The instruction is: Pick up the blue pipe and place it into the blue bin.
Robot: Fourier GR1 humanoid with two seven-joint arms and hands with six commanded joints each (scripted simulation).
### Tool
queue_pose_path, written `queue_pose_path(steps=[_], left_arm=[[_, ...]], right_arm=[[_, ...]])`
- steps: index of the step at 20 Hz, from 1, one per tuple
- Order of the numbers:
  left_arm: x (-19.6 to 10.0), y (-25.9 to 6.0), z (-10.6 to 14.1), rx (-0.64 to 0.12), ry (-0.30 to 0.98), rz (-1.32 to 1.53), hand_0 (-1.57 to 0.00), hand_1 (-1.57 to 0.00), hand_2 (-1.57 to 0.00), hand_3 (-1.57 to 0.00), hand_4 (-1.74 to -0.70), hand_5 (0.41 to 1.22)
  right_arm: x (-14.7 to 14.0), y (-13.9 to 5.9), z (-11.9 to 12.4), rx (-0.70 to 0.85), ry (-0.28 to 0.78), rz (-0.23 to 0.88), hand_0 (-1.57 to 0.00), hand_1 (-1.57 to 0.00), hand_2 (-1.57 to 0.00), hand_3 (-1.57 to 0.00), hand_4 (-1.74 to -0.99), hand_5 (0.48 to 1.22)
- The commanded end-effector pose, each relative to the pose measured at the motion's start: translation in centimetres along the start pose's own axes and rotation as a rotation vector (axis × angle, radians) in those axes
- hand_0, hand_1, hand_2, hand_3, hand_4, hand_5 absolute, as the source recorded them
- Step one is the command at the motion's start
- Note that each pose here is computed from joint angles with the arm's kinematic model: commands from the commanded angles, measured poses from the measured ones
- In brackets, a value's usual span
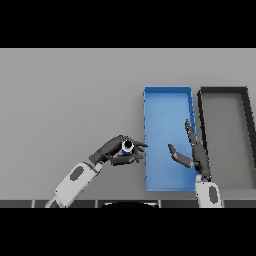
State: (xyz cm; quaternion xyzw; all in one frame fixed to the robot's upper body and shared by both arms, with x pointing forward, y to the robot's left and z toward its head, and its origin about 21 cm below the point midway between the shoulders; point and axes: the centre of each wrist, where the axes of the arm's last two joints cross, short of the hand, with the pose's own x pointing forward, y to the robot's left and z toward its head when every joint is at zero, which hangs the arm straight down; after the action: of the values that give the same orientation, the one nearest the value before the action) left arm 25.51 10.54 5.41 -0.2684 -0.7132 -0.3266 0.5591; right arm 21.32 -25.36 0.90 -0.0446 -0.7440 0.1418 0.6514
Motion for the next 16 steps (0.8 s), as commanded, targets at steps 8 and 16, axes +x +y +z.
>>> queue_pose_path(steps=[8,16], left_arm=[[-0.4,-0.2,0.3,-0.011,0.021,-0.011,-1.57,-1.57,-1.57,-1.44,-1.73,1.22],[-0.4,-0.3,0.0,-0.006,0.015,-0.015,-1.57,-1.57,-1.57,-1.44,-1.73,1.221]], right_arm=[[0.6,-0.1,0.3,0.01,-0.006,-0.013,0.0,0.0,0.0,0.0,-1.197,0.618],[7.9,-2.5,-1.7,0.336,-0.164,-0.134,0.0,0.0,0.0,0.0,-1.25,0.532]])
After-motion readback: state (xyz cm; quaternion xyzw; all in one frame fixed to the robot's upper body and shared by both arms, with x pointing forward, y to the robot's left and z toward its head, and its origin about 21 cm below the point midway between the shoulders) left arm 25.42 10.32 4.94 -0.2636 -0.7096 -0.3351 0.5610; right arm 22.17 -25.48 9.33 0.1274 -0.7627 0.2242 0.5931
